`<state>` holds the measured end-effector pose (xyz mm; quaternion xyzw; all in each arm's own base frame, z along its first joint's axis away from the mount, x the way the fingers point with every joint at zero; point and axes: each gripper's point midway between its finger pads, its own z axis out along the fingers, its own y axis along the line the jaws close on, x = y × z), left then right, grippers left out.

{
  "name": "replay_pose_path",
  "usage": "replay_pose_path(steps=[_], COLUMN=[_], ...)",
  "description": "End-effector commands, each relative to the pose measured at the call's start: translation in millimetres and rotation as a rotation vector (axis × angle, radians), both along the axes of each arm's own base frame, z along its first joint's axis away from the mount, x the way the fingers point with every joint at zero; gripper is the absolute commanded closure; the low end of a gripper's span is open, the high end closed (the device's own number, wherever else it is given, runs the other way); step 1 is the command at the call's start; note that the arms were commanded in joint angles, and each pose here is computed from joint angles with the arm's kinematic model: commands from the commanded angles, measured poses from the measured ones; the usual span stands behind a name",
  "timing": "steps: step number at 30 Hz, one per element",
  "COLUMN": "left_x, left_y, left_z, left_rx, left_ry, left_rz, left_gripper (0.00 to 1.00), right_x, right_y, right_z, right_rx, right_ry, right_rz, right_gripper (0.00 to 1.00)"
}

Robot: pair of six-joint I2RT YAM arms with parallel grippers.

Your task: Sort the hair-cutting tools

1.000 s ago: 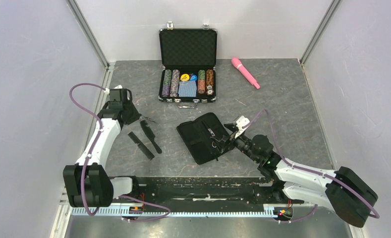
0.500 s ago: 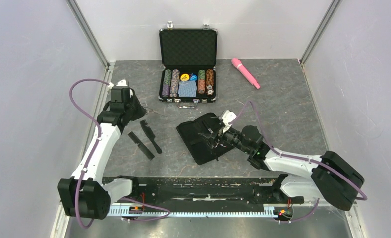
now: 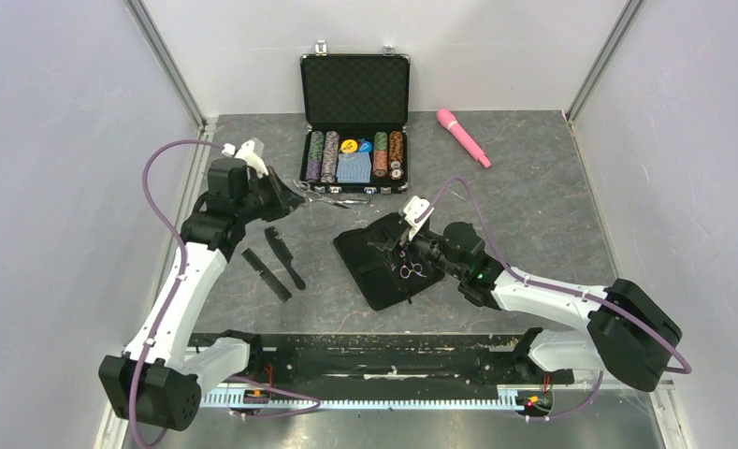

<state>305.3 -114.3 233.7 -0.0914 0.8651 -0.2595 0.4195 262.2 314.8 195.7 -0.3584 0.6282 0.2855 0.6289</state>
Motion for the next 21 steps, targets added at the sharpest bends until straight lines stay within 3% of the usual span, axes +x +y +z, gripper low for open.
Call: replay_pose_path(steps=[1, 11, 21], left_x=[-6, -38, -52], left_y=[-45, -95, -112], left_z=[32, 35, 37], left_rx=[-0.134, -0.139, -0.117], left_ry=[-0.076, -0.088, -0.103], left_rz=[-0.19, -0.433, -0.506], left_gripper=[0.98, 0.98, 0.98], right_x=[1, -4, 3], right_y=[-6, 4, 4], right_z=[9, 10, 13], right_rx=[-0.008, -0.081, -0.106], right_ry=[0.007, -0.027, -0.035], right_rz=[-0.03, 0.049, 0.027], right_gripper=[0.12, 0.12, 0.17])
